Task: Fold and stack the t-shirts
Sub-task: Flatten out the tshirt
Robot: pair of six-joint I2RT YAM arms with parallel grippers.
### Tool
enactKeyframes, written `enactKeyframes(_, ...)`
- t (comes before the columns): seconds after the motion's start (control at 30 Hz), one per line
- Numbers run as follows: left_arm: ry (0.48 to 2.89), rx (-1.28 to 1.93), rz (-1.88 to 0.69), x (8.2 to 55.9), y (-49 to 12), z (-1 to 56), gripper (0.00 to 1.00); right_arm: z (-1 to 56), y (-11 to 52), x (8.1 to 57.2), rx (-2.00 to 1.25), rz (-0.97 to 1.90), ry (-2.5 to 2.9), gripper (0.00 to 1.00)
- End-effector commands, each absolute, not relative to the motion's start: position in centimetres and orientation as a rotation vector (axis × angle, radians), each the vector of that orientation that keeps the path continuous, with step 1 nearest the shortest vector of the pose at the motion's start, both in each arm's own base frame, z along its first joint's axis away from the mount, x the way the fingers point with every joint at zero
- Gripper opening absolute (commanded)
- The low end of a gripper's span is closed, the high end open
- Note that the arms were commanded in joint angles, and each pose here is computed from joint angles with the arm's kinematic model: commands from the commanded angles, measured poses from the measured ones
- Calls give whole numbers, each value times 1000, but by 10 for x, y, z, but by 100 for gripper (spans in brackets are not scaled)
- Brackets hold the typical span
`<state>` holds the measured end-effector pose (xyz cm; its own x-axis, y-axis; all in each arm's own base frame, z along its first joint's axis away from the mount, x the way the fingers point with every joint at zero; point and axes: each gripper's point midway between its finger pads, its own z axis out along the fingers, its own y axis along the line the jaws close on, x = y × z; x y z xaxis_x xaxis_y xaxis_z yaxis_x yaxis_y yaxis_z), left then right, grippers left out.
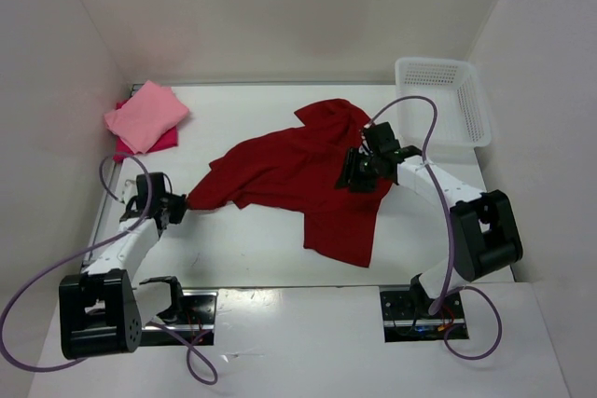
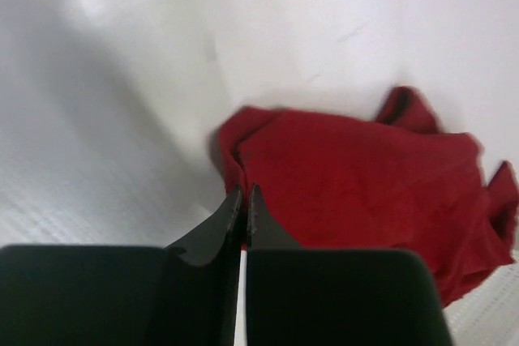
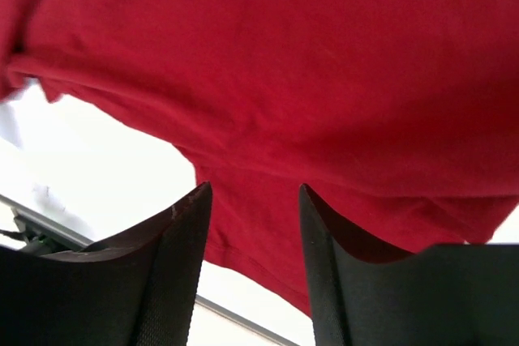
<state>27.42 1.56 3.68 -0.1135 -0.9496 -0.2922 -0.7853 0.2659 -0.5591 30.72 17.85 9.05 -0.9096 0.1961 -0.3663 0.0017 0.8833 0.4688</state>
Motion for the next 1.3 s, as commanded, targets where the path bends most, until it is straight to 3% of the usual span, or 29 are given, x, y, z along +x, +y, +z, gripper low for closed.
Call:
enactKeyframes(0.0, 1859, -1380, -351, 314, 32, 95, 0, 77, 168, 294, 250, 620, 2663, 53)
enactKeyframes(0.13, 1884, -1278, -305, 352, 42, 119, 0, 66, 158, 271, 372, 586, 2703, 55)
enactKeyframes(0.2, 1864, -1237, -310, 371, 45, 131, 0, 75, 157, 272, 406, 594, 2676, 65)
enactKeyframes(0.27, 1880, -1195, -304, 394, 48, 137, 0, 73, 157, 266, 464, 604, 2677, 87)
enactKeyframes(0.3, 1882, -1192, -292, 400, 53, 138, 0, 69, 156, 263, 484, 601, 2688, 87)
enactKeyframes(0.33, 1915, -1177, -269, 406, 55, 129, 0, 64, 155, 254, 505, 610, 2704, 84)
enactKeyframes(0.37, 1903, -1149, -282, 417, 55, 139, 0, 64, 155, 251, 549, 619, 2700, 53)
enactKeyframes(0.43, 1923, -1155, -257, 423, 69, 130, 0, 62, 153, 241, 604, 630, 2694, 25)
enactKeyframes(0.5, 1943, -1153, -241, 430, 78, 123, 0, 62, 152, 233, 667, 637, 2680, 13)
enactKeyframes(0.57, 1938, -1133, -216, 439, 90, 127, 0, 64, 148, 227, 710, 625, 2661, 13)
enactKeyframes(0.7, 1964, -1131, -218, 448, 97, 118, 0, 51, 162, 197, 751, 669, 2718, 38)
enactKeyframes(0.8, 1944, -1124, -287, 454, 90, 122, 0, 43, 187, 176, 695, 759, 2781, 49)
enactKeyframes(1.1, 1950, -1140, -318, 446, 84, 114, 0, 30, 210, 132, 664, 850, 2887, 54)
enactKeyframes(1.27, 1959, -1134, -311, 441, 82, 112, 0, 15, 206, 115, 702, 880, 2912, 48)
